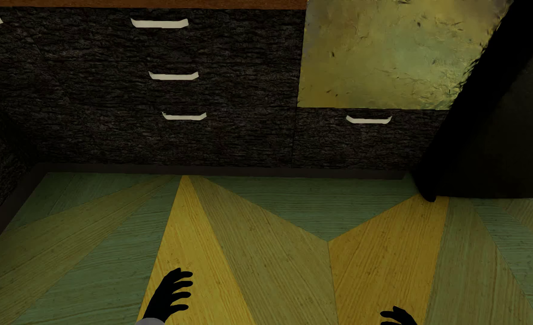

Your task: Turn back

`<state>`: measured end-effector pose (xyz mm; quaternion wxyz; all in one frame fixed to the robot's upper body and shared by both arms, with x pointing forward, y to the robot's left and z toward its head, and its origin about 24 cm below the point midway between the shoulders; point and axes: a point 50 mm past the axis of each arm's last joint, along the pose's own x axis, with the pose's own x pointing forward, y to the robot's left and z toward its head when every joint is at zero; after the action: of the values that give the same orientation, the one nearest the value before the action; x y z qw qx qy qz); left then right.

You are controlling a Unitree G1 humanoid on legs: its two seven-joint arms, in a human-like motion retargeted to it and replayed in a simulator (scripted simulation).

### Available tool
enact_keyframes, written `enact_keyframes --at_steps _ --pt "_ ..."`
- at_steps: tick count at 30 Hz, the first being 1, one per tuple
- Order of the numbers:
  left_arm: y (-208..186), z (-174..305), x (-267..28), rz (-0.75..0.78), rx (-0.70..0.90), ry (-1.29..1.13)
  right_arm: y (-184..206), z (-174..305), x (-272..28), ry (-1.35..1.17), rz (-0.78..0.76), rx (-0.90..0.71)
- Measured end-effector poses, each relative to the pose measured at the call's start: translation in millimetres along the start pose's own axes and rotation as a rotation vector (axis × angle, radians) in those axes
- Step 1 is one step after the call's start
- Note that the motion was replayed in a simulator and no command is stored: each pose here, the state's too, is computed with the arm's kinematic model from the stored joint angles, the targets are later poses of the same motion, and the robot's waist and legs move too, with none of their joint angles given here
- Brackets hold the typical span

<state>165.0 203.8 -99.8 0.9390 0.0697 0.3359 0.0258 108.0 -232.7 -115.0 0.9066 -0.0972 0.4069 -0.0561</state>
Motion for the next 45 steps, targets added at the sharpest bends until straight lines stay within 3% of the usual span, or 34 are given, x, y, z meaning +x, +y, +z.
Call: enact_keyframes --at_steps 2,4,8,13,14,17,21,23,27,30,32,36,41,43,45 --pt "-15 -7 0 -0.062 -0.019 0.039 5 4 2 0.015 0.040 -0.010" --pt "-8 -56 -22 -0.034 -0.016 0.216 35 15 13 0.054 0.131 0.016" --pt "-26 -59 -23 -0.002 -0.148 0.293 9 -3 11 0.087 0.051 0.001" --pt "-8 -92 -42 -0.032 0.006 0.393 52 51 24 -0.094 0.045 -0.029" --pt "-21 -88 -41 -0.038 -0.021 0.373 46 44 21 -0.092 0.028 -0.023" --pt "-10 -65 -25 -0.003 -0.042 0.288 12 16 14 0.004 -0.015 -0.057" --pt "-16 -71 -30 -0.084 -0.017 0.302 31 43 22 -0.070 0.057 -0.056" --pt "-1 -87 -38 -0.060 -0.017 0.375 51 55 23 -0.111 0.110 -0.004" --pt "-6 -84 -38 0.044 -0.058 0.373 12 15 13 -0.009 0.075 -0.101" --pt "-9 -74 -27 0.027 -0.042 0.390 36 38 16 -0.080 0.074 -0.065" --pt "-9 -68 -24 -0.014 -0.035 0.370 27 29 14 -0.066 0.035 -0.049" --pt "-17 -77 -33 -0.058 -0.071 0.357 43 50 20 -0.117 0.129 -0.014" --pt "-16 -86 -41 -0.025 -0.064 0.358 49 44 16 -0.095 0.213 -0.040" --pt "-16 -89 -42 0.039 -0.132 0.387 45 29 14 -0.037 0.211 -0.067" --pt "-6 -98 -48 0.075 -0.069 0.449 38 40 18 -0.049 0.188 -0.081"
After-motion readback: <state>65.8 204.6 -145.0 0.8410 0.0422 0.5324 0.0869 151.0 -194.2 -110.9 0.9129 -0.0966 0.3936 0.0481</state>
